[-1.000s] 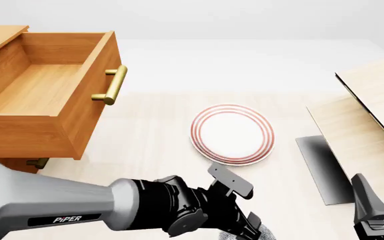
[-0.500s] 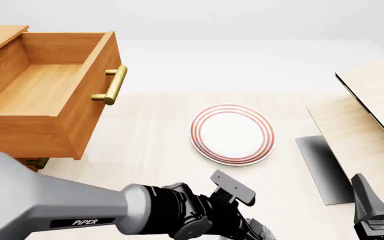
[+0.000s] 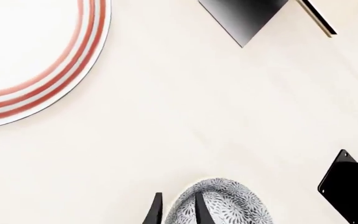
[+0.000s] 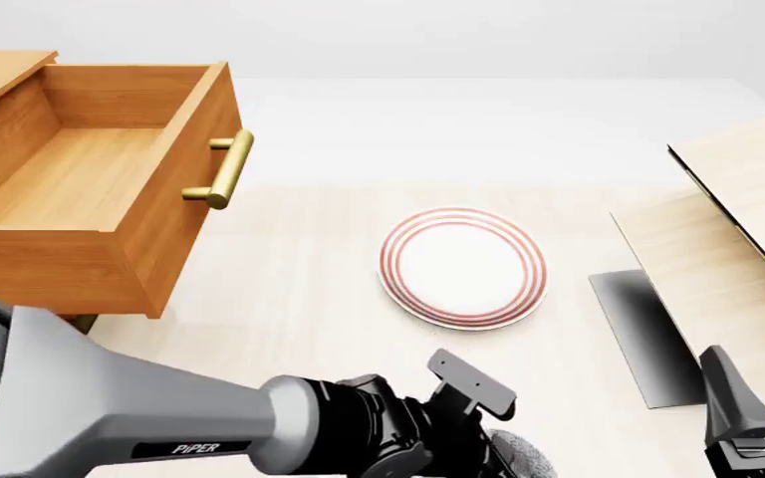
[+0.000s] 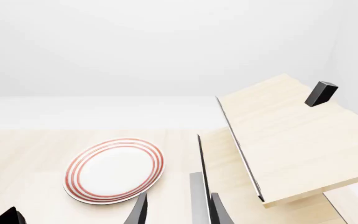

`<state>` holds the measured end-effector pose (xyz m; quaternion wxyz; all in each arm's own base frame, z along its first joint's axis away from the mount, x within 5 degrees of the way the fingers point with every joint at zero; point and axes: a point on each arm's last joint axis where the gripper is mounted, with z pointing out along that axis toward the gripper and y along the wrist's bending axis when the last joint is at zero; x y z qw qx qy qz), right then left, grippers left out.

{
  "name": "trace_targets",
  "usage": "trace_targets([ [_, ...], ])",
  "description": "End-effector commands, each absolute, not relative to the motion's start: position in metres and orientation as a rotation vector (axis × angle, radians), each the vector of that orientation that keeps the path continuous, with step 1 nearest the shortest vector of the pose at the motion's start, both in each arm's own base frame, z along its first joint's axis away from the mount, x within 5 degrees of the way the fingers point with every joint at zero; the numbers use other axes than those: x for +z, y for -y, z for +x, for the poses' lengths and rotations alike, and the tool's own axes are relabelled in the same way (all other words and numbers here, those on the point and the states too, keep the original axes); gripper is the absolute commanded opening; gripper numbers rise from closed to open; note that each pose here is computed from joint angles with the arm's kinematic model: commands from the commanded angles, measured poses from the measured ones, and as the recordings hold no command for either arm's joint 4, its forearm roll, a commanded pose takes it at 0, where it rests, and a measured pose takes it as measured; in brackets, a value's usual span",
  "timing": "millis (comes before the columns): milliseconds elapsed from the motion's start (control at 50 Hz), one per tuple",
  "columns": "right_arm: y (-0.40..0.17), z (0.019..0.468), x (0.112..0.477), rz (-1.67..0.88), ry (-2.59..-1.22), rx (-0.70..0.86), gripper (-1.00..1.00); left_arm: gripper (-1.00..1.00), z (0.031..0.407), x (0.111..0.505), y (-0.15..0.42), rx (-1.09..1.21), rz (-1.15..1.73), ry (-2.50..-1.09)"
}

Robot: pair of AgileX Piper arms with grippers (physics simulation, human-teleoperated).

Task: Open the top drawer of the cabinet and put the bowl in it.

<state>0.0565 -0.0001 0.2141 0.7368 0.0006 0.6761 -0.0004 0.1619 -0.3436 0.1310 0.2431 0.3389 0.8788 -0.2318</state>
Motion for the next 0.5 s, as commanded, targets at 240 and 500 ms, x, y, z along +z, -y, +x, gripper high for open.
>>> trace_targets([
  [240,0.0,0.056,0.214,0.001,-1.485,-0.001,1.0,-1.0,0.165,0.138,0.331,-0.633,0.898,-2.397],
  [500,0.0,0.056,0.214,0.001,-1.485,-0.001,1.0,-1.0,0.166,0.166,0.322,-0.667,0.873,-2.348],
])
